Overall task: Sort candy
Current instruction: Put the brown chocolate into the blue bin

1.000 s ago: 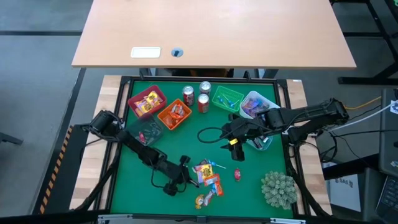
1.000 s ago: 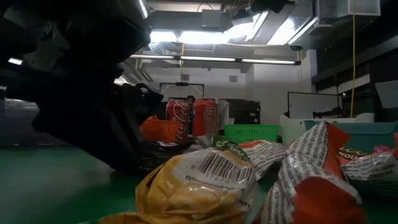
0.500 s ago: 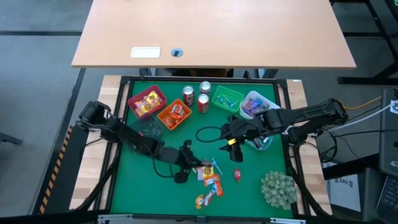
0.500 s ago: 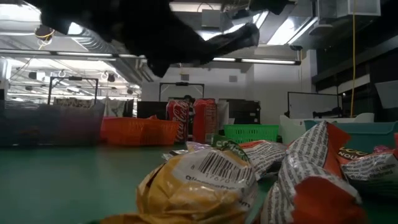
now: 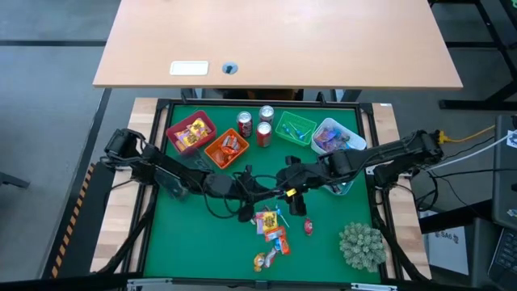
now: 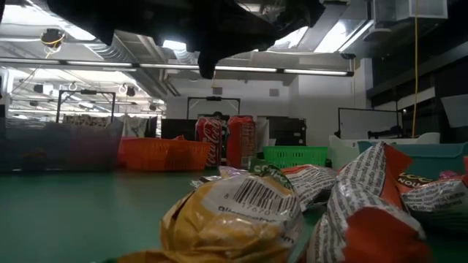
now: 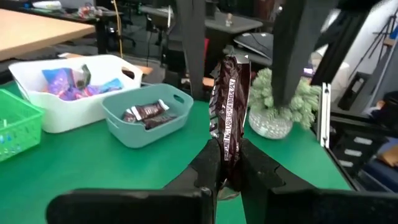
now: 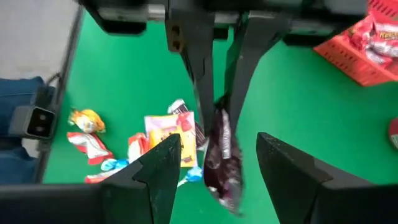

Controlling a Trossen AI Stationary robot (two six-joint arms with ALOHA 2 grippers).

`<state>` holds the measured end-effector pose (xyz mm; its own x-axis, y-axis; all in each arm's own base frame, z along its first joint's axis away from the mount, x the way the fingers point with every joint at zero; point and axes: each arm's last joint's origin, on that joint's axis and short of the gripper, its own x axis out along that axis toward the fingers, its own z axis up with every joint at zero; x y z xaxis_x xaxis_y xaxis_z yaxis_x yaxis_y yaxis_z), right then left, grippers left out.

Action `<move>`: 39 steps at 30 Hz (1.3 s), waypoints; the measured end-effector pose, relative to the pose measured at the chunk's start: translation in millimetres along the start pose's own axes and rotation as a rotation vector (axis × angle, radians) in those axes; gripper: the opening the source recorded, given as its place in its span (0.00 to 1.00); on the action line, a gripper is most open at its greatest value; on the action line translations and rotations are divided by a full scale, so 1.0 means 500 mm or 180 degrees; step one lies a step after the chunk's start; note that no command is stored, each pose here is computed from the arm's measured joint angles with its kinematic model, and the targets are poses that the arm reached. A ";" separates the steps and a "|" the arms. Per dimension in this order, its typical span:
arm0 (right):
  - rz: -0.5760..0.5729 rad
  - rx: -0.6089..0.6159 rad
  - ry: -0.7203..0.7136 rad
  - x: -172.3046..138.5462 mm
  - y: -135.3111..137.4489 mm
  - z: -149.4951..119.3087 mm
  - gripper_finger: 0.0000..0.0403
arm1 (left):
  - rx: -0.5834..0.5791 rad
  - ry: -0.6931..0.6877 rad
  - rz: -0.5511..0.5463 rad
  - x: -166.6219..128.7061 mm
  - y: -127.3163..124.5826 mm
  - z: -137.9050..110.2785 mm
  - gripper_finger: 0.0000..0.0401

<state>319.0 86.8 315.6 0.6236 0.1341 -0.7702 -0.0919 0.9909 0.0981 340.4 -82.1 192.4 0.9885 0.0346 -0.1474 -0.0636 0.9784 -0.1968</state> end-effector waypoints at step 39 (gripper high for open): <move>-0.0086 -0.0018 0.0348 0.018 -0.004 -0.018 0.11 | 0.0031 -0.0072 -0.0016 0.000 -0.001 0.005 0.20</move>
<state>317.7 86.0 302.8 0.5376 0.1051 -0.8366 -0.0808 0.9941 0.0730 340.7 -82.1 195.0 0.9916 0.0341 -0.1244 -0.0573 0.9805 -0.1879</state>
